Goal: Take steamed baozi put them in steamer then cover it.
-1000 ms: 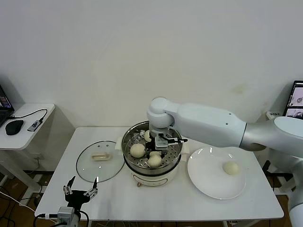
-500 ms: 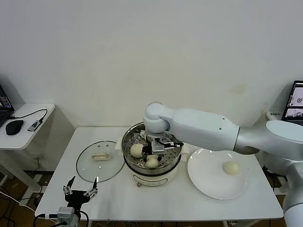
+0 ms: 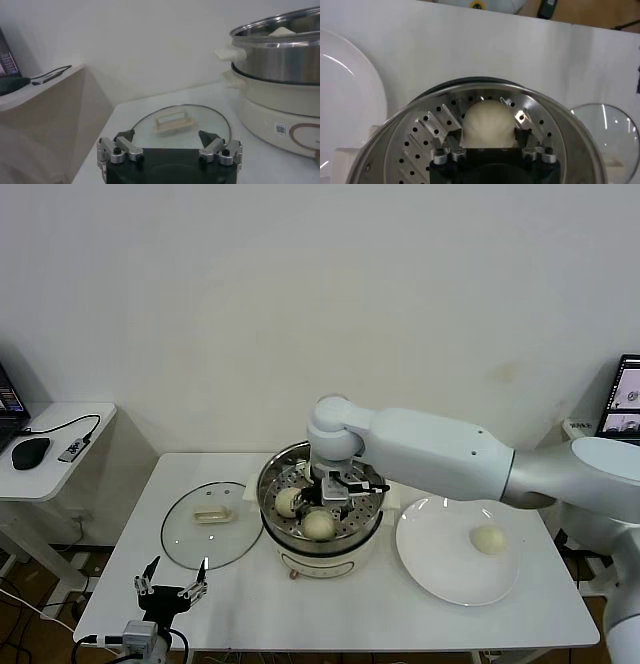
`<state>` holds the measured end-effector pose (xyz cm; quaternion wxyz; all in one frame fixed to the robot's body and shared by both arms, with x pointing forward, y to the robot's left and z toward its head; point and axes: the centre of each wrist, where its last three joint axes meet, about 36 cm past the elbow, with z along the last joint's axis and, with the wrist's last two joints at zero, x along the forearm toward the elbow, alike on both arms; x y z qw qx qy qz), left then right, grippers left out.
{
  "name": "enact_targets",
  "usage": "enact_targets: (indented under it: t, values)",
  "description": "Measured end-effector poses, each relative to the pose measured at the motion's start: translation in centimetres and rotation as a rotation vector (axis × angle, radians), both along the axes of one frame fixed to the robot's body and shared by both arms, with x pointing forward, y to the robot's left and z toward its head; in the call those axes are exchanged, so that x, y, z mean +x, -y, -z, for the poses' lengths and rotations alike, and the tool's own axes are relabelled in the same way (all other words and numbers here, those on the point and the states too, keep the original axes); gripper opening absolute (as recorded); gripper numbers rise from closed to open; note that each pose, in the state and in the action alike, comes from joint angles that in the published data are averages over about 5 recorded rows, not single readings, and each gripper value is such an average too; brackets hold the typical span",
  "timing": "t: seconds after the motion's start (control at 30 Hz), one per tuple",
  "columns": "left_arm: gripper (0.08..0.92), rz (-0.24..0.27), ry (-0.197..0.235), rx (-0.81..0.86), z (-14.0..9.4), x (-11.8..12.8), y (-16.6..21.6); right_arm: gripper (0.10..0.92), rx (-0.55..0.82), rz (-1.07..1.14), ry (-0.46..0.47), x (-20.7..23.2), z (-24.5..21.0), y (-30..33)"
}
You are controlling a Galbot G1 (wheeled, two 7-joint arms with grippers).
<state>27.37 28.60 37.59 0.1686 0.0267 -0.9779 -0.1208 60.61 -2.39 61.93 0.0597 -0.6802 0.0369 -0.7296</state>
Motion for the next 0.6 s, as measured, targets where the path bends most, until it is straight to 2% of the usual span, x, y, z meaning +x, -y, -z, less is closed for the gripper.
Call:
enact_targets:
  t: [0.27, 0.6]
  values:
    - [0.823, 0.010, 0.001, 0.003, -0.2, 0.3, -0.2, 0.823, 0.067, 0.206, 0.013, 1.8, -5.0, 5.4]
    - [0.823, 0.037, -0.004, -0.004, -0.6, 0.6, -0.3, 0.823, 0.184, 0.770, -0.081, 2.7, -9.0, 17.9]
